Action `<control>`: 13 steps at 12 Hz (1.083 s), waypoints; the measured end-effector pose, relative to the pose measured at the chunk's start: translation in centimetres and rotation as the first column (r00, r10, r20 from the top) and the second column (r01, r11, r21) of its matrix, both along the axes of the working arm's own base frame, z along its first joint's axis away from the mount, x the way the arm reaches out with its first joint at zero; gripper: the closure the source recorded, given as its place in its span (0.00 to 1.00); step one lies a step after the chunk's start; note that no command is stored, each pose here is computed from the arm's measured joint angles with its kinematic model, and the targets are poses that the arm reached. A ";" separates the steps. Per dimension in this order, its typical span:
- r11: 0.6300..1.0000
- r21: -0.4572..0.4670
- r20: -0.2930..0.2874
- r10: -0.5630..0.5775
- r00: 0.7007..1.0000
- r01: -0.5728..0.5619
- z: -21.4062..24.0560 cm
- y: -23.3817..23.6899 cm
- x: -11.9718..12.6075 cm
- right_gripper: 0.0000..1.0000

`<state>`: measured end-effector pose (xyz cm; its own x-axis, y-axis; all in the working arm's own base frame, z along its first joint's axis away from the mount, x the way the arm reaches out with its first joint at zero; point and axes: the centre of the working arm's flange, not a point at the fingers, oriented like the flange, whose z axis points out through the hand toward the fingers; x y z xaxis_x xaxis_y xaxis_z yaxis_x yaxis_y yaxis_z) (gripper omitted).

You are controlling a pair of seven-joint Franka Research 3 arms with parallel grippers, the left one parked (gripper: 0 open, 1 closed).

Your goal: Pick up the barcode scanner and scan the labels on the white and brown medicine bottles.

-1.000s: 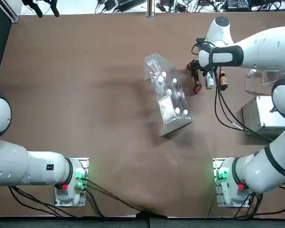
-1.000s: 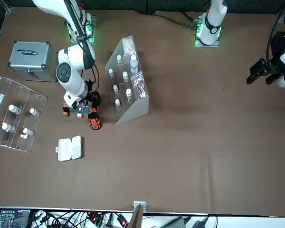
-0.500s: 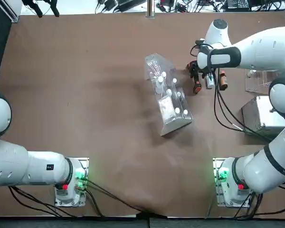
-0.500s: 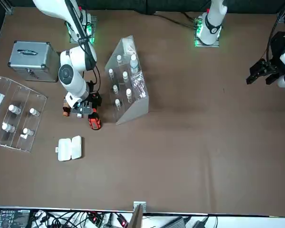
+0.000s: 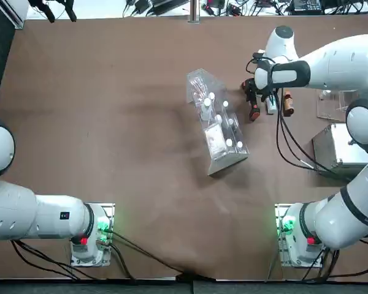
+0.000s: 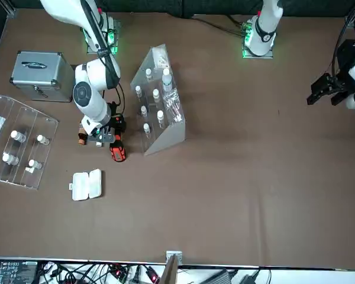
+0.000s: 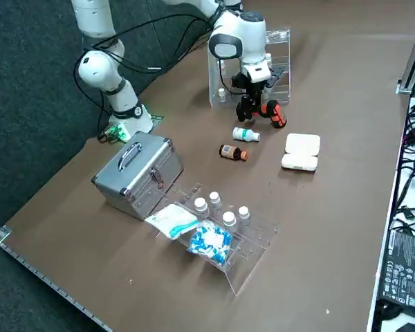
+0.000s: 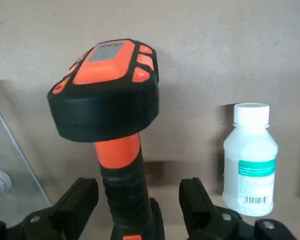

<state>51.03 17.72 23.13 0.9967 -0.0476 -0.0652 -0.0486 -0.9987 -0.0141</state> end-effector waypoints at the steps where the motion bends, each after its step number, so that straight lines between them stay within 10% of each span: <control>1: 1.000 0.000 0.003 -0.001 1.000 0.001 0.0 0.0 0.0 0.00; 11: 1.000 0.001 0.029 -0.010 1.000 0.010 -1.6 0.0 0.3 0.05; 13: 0.999 0.002 0.033 -0.036 0.999 0.036 -1.6 0.1 0.4 0.22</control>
<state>51.39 17.81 21.48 0.9960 -0.0832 -0.0328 -0.0838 -0.9963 -0.0173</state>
